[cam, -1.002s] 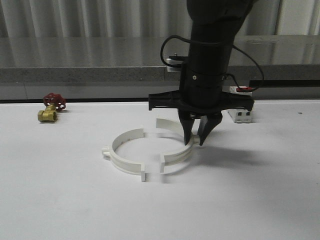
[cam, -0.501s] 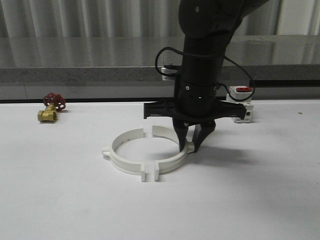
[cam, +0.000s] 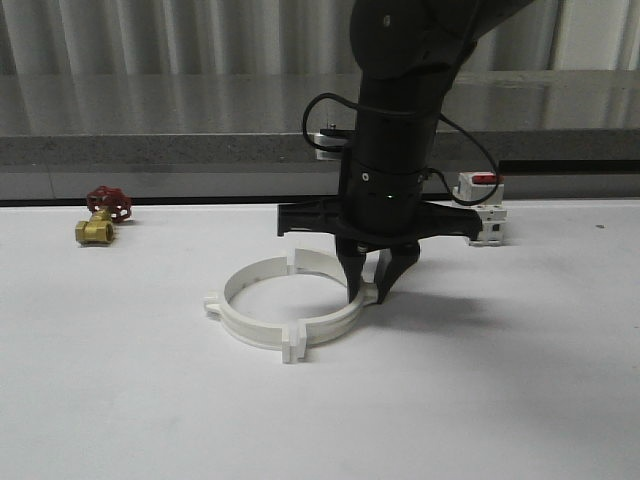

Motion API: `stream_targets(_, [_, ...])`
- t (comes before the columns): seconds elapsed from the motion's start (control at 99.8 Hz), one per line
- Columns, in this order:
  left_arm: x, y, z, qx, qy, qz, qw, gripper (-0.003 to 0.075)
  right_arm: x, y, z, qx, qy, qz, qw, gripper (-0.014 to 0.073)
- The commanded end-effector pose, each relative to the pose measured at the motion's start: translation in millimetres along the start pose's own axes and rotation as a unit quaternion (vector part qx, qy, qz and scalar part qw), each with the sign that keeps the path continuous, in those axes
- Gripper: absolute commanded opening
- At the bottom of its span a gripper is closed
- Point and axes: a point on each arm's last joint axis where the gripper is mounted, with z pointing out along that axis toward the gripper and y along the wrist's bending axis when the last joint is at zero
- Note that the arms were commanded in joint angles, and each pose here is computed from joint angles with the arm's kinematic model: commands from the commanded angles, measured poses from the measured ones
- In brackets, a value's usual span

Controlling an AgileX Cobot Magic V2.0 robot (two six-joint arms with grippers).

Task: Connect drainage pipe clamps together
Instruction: 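Carry the clamp to the first half and join their ends into a ring, then open the right gripper and raise it away from the ring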

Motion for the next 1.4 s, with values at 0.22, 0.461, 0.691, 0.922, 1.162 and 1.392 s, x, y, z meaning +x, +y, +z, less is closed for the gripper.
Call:
stream_targets(0.22, [-13.4, -1.1, -3.8, 0.003, -0.044, -0.004, 0.999, -0.0021, -11.7, 6.0, -26.1, -0.029, -0.041, 0.004, 0.999, 0.0143])
stream_targets(0.461, [-13.4, -1.1, -3.8, 0.003, -0.044, -0.004, 0.999, -0.0021, -11.4, 6.0, -26.0, -0.028, -0.039, 0.005, 0.999, 0.0234])
stream_targets(0.691, [-13.4, -1.1, -3.8, 0.003, -0.044, -0.004, 0.999, -0.0021, -11.3, 6.0, -26.0, -0.028, -0.039, 0.005, 0.999, 0.0415])
stream_targets(0.922, [-13.4, -1.1, -3.8, 0.003, -0.044, -0.004, 0.999, -0.0021, -10.7, 5.6, -26.0, -0.026, -0.036, 0.005, 0.999, 0.0437])
stream_targets(1.162, [-13.4, -1.1, -3.8, 0.003, -0.044, -0.004, 0.999, -0.0021, -13.5, 4.4, -44.4, -0.032, -0.051, -0.008, 0.998, 0.0437])
stream_targets(1.392, [-13.4, -1.1, -3.8, 0.003, -0.044, -0.004, 0.999, -0.0021, -20.1, -7.5, -91.8, -0.039, -0.083, -0.034, 0.995, 0.0437])
